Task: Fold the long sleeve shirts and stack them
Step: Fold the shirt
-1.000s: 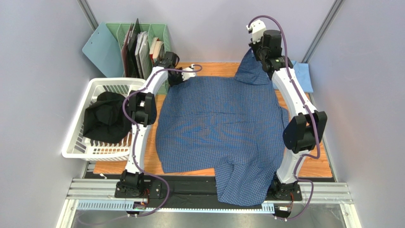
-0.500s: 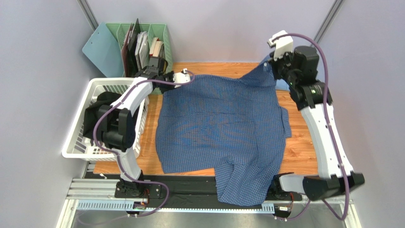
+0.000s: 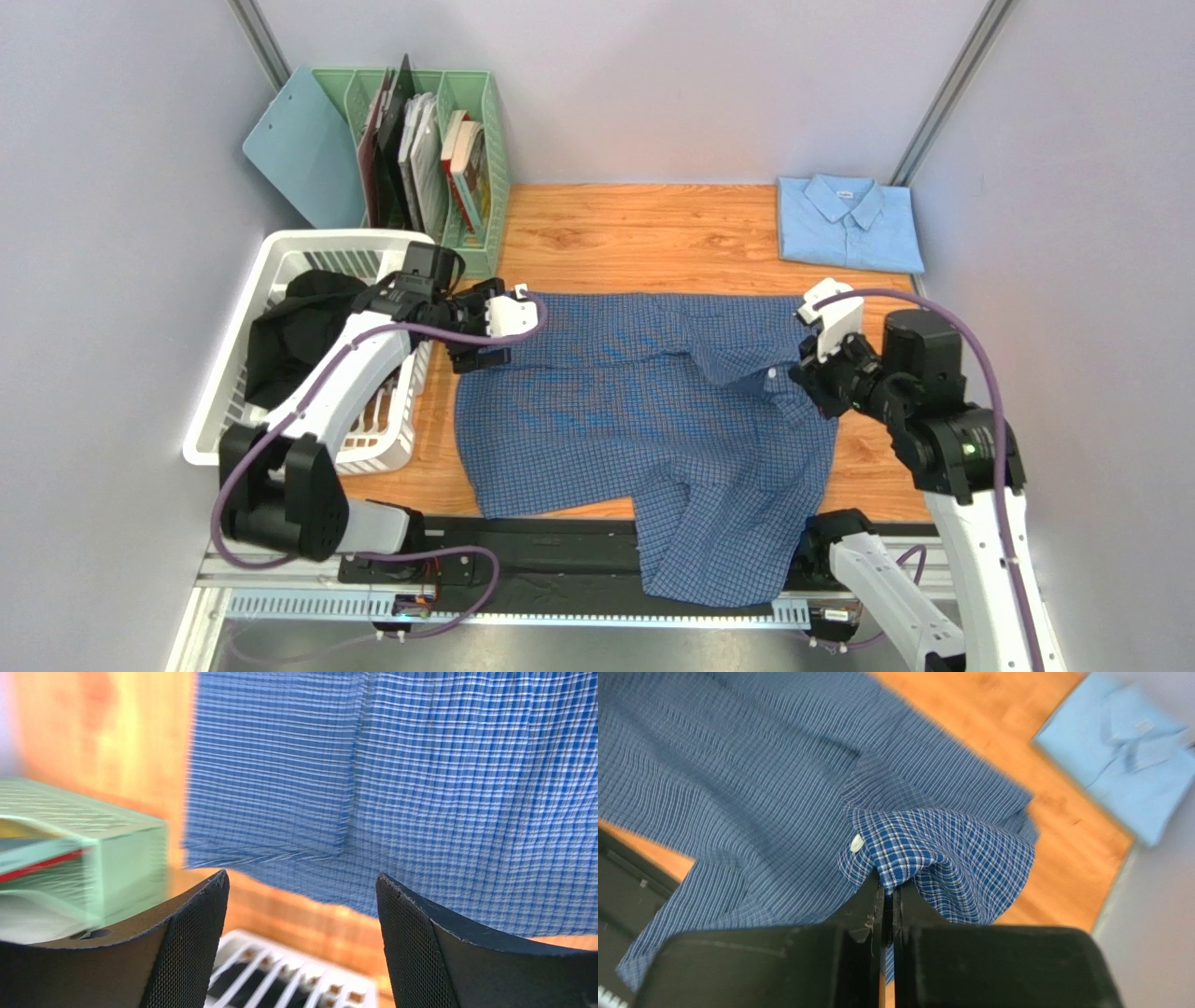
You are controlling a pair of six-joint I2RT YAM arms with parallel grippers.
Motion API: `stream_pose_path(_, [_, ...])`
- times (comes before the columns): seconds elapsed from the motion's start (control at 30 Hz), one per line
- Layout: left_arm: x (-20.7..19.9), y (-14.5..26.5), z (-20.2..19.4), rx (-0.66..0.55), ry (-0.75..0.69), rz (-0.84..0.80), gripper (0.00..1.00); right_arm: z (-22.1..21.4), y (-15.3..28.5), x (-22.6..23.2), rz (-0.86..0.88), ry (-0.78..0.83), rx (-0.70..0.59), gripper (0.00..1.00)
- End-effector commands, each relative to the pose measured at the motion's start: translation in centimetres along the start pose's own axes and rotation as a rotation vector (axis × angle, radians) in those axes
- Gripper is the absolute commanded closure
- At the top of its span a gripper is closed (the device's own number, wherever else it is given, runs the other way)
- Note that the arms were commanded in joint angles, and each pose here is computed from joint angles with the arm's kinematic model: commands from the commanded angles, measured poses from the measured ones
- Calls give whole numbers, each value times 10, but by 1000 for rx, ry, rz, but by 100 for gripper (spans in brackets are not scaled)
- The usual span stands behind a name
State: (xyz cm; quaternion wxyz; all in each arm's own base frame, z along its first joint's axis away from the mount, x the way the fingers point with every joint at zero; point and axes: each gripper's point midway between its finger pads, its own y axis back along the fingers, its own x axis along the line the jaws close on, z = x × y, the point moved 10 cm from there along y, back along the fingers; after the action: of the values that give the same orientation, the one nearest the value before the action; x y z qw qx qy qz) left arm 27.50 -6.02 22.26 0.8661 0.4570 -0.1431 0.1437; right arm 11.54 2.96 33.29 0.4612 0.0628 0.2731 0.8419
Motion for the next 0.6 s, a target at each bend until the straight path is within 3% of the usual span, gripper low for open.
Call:
stream_pose_path(0.0, [3, -31, -12, 3, 156, -119, 18, -13, -17, 2, 71, -16, 78, 100])
stream_pose_path(0.1, [9, -45, -17, 26, 195, -168, 18, -14, -23, -1, 59, -5, 89, 100])
stream_pose_path(0.33, [13, -75, -30, 101, 152, -244, 36, -4, -29, -8, 36, 0, 84, 100])
stream_pose_path(0.57, [10, -98, -46, 211, 115, -288, 39, 14, -33, -18, 9, 31, 66, 100])
